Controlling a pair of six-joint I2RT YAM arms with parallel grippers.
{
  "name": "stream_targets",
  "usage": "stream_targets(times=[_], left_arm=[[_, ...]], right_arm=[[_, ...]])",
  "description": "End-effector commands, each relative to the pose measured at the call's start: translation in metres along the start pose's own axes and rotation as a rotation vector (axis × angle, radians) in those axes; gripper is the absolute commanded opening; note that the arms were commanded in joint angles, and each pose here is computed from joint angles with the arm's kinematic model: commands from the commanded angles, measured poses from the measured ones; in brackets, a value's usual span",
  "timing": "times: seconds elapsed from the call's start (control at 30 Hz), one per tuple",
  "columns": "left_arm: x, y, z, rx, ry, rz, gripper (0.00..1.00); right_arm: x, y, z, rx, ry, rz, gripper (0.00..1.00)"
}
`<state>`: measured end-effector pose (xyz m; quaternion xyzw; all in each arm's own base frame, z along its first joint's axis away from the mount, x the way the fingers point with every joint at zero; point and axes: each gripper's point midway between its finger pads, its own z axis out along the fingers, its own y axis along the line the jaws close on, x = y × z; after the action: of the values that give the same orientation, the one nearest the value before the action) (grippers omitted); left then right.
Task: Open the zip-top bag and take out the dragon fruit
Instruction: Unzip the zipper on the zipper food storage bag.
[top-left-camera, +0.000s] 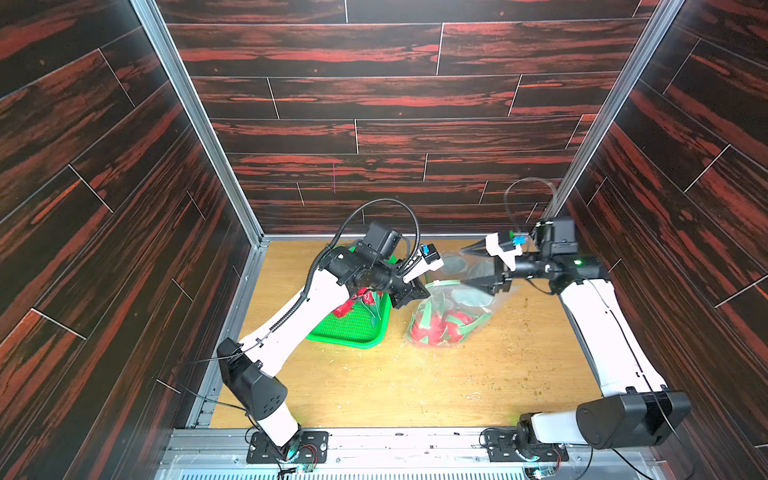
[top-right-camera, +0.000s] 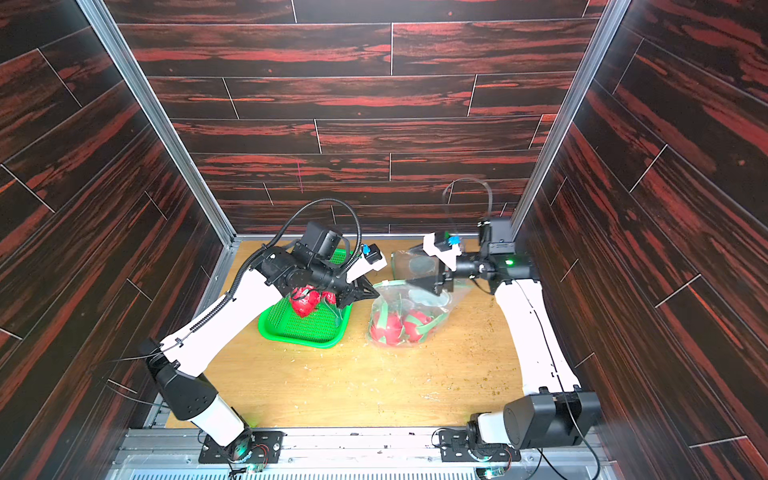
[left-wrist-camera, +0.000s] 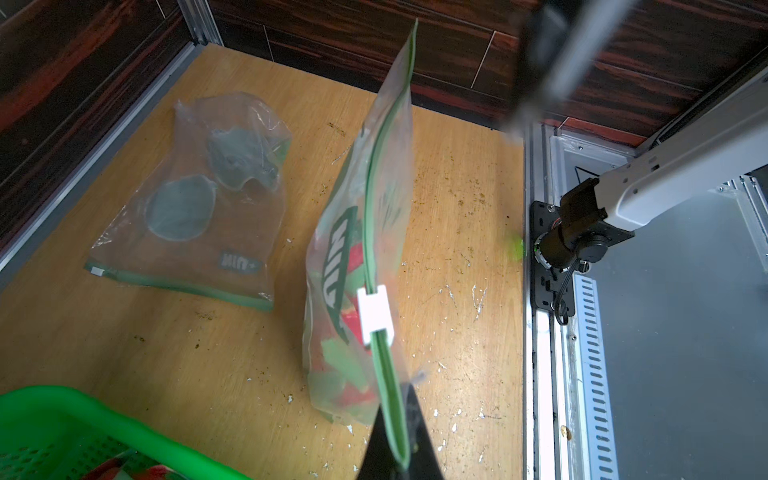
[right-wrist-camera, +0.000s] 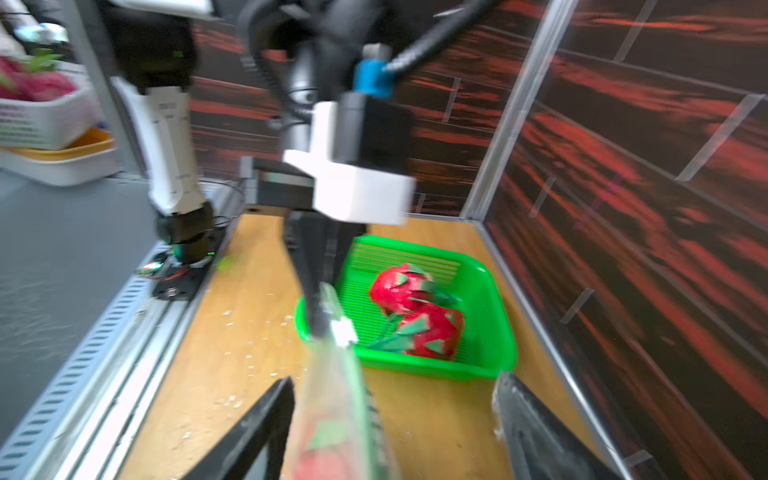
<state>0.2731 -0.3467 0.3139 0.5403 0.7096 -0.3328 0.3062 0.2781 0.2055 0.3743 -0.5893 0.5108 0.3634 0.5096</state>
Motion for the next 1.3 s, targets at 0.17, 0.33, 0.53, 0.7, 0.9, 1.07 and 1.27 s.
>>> stream_targets(times=[0.17,0.33,0.53,0.7,0.9,1.07,1.27], left_arm=[[-0.022,-0.009,-0.013,0.039,-0.064,0.055,0.00],[-0.023,-0.011,-0.015,0.047,-0.074,0.057,0.00],[-0.023,-0.012,-0.016,0.043,-0.076,0.055,0.00],[-0.021,-0.010,-0.016,0.034,-0.072,0.052,0.00],[-0.020,-0.005,-0.014,0.012,-0.091,0.025,0.19],[-0.020,-0.008,-0.012,0.026,-0.135,0.004,0.47],[-0.017,-0.003,-0.010,0.003,-0.136,-0.003,0.29]], right_arm=[[0.021,0.012,0.038,-0.068,0.094,0.081,0.55],[0.029,0.007,0.049,-0.083,0.118,0.117,0.53],[0.033,0.014,0.056,-0.117,0.128,0.109,0.46],[0.026,0.016,0.054,-0.114,0.112,0.085,0.17],[0.024,0.019,0.050,-0.091,0.121,0.050,0.00],[0.018,0.022,0.048,-0.088,0.111,0.034,0.00],[0.013,0.026,0.046,-0.092,0.102,0.018,0.00]])
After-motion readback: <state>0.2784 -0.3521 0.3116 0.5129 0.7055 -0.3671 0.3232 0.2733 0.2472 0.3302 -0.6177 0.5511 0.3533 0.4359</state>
